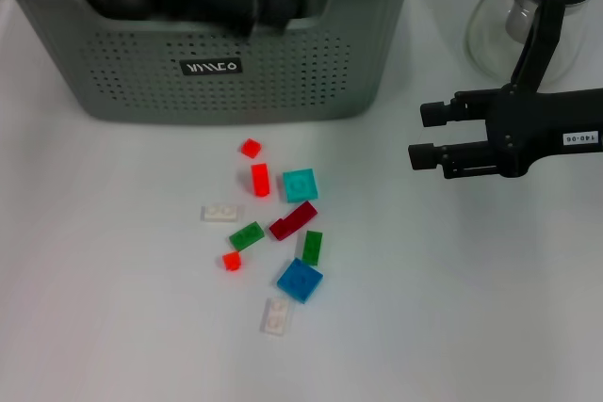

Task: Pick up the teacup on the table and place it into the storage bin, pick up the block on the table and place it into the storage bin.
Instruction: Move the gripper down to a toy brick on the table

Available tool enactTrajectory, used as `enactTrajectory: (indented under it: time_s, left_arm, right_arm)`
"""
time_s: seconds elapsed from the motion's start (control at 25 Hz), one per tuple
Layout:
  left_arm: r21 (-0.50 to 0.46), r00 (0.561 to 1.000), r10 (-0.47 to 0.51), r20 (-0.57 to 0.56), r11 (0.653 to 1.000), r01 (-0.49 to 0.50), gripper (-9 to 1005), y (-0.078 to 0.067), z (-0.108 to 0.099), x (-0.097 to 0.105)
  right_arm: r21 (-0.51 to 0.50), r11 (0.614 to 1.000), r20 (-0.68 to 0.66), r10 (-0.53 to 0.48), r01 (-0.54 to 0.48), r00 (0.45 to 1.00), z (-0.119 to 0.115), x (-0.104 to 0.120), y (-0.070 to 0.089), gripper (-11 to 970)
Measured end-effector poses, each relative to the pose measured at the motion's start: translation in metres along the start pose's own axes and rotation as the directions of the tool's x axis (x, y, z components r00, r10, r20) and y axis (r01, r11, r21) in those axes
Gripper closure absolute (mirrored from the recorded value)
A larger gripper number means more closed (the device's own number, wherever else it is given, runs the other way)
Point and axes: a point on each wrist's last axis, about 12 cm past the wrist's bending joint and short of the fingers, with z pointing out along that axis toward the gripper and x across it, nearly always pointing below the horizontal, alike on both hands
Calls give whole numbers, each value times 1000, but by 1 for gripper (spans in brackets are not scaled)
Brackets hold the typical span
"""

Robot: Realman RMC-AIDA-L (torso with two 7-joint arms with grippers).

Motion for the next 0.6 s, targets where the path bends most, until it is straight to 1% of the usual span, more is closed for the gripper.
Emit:
enactTrajectory:
  time_s: [0.08,0.12,0.16,0.28,0.44,0.6]
  left_arm:
    - [51,1000,25,8,998,-26,193,-6,-3,13]
    - [75,999,45,0,996,-45,194,-10,-1,24]
    - [86,999,52,-7,995,-51,194,-12,0,28]
    - [151,993,101,-69,985,-89,195,-23,13,51]
    - [160,989,71,-130,986,-50,196,-24,22,71]
    - [161,973,23,-228,987,14,198,-19,35,88]
  right_arm:
    - [0,1000,0,0,0,1000,0,0,0,210]
    - [-2,1000,-1,2,-2,1000,0,-1,0,210]
    - [-2,1000,-1,2,-2,1000,0,-1,0,210]
    - [-3,1000,-2,4,-4,1000,1,-1,0,210]
    - [-1,1000,-1,7,-7,1000,0,-1,0,210]
    - [4,1000,-1,8,-8,1000,0,-1,-1,210]
